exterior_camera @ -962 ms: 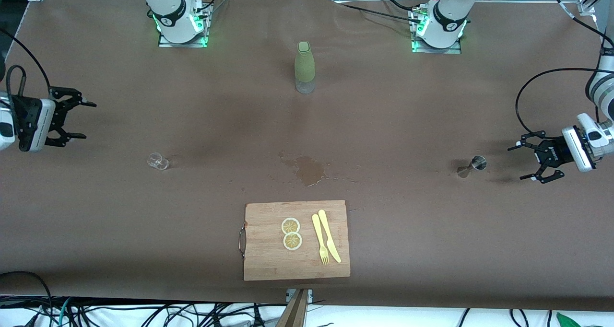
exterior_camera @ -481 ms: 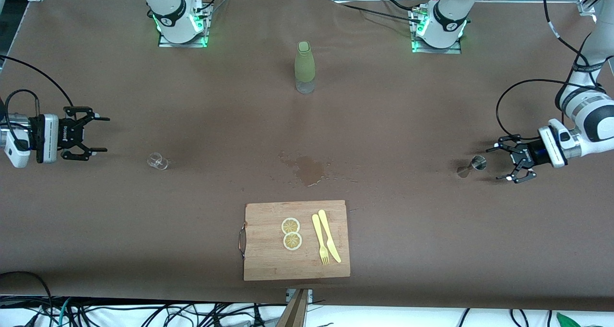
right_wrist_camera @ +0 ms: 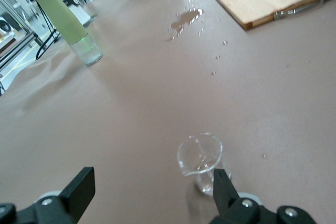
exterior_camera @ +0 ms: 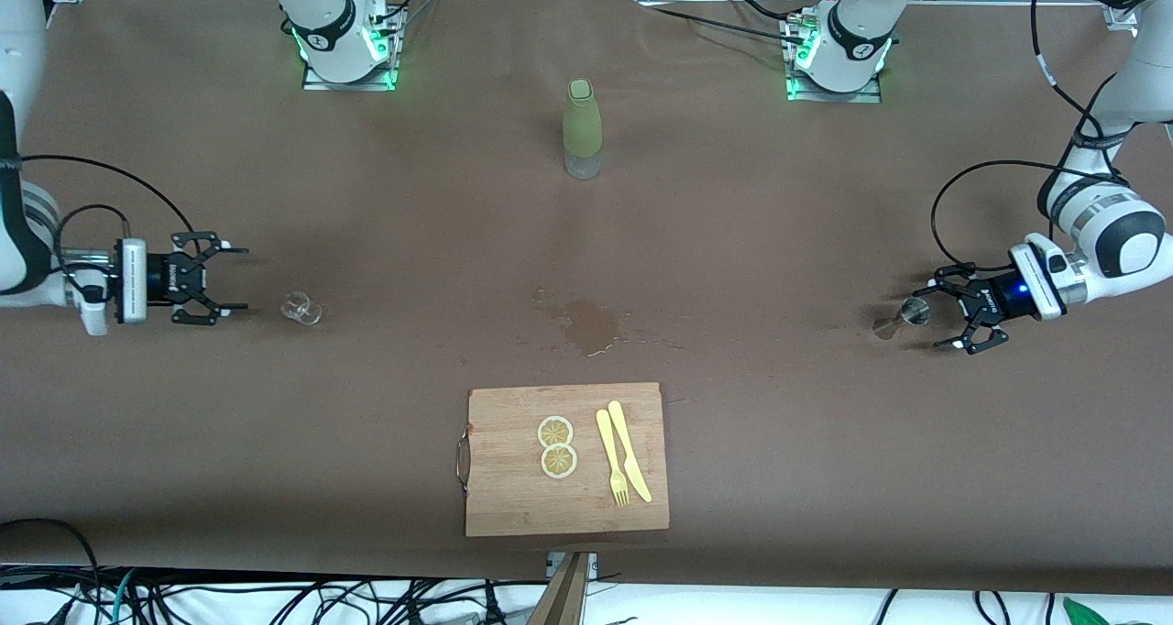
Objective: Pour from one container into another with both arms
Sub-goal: 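Lower the left gripper to the steel jigger while the right gripper reaches the beaker, then close the left gripper on the jigger while the right gripper grips the beaker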
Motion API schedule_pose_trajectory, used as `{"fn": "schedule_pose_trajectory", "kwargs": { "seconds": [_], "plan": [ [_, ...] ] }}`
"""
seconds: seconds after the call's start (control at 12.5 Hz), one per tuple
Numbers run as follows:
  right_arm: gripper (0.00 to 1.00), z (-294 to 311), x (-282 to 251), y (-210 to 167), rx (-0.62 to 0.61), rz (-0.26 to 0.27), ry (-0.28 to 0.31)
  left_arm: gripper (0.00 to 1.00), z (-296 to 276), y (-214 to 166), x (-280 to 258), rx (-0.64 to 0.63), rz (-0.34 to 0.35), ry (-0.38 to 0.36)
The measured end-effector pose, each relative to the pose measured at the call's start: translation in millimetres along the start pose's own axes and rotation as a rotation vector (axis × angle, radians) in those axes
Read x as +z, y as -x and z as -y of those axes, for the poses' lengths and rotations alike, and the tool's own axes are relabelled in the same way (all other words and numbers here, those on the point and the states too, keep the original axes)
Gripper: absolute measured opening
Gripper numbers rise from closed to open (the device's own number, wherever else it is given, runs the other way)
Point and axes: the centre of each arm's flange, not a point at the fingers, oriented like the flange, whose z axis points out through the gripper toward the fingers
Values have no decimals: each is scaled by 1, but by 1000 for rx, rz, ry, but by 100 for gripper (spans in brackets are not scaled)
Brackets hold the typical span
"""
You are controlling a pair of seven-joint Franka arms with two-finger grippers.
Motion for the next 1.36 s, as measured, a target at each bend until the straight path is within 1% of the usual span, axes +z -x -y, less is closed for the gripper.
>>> {"fn": "schedule_pose_trajectory", "kwargs": {
  "seconds": [0.16,0.32,0.48,0.72,0.8,1.12,1.2,1.28,1.36],
  "plan": [
    [100,-9,20,29,-63,-51,22,100,-5,14,21,8,-33,1],
    [100,-14,32,46,-109,-88,46,100,-9,24,37,15,-59,-6],
    [100,-17,36,54,-147,-101,54,100,-11,29,47,16,-73,-9],
    [100,-30,38,58,-203,-94,57,100,-11,29,55,9,-91,-15],
    [100,-32,42,61,-213,-96,53,94,-11,29,59,8,-94,-14],
    [100,-37,55,61,-230,-102,36,44,-11,27,67,3,-113,-17],
    [100,-38,58,58,-235,-101,30,36,-11,27,68,1,-118,-17],
    [100,-40,62,54,-241,-99,25,35,-12,28,68,-2,-121,-17],
    [100,-41,66,51,-246,-95,23,30,-12,30,69,-6,-127,-19]
  ]
}}
